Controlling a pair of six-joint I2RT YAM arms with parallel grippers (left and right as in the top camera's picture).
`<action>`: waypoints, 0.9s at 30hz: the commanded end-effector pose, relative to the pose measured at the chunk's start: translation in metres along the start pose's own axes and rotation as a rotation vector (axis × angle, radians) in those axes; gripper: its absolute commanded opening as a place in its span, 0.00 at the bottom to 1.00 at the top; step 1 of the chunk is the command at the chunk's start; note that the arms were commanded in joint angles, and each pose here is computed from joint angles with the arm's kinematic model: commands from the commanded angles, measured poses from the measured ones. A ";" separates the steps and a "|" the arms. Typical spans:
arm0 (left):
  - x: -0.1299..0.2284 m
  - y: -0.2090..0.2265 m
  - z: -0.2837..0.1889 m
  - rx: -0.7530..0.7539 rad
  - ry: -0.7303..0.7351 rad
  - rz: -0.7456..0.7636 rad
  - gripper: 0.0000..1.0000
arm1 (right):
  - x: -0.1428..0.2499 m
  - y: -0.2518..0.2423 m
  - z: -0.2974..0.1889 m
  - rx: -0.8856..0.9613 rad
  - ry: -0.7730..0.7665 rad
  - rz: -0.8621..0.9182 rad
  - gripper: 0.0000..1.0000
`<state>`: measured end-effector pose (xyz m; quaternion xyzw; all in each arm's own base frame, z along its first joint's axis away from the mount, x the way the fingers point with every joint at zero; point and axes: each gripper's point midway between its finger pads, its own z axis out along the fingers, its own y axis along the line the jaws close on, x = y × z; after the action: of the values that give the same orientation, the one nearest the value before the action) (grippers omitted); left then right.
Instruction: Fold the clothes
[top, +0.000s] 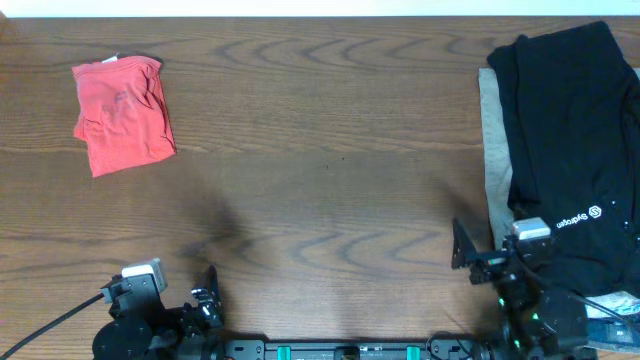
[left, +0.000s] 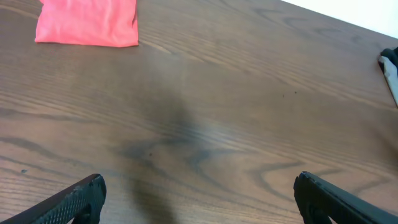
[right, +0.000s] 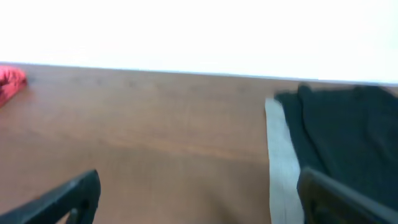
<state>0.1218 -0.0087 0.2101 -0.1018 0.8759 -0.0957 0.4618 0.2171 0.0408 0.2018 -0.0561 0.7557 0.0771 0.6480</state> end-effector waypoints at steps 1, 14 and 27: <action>0.000 0.001 0.000 -0.006 -0.001 0.011 0.98 | 0.006 0.003 0.013 -0.016 -0.065 -0.058 0.99; 0.000 0.001 0.000 -0.006 -0.001 0.011 0.98 | 0.041 -0.009 0.032 0.031 -0.072 -0.228 0.99; 0.000 0.001 0.000 -0.006 -0.001 0.011 0.98 | 0.040 -0.009 0.032 0.031 -0.075 -0.216 0.99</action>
<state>0.1218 -0.0086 0.2101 -0.1020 0.8759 -0.0957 0.4618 0.2432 0.0404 0.1577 -0.1230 0.7218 0.0030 0.6811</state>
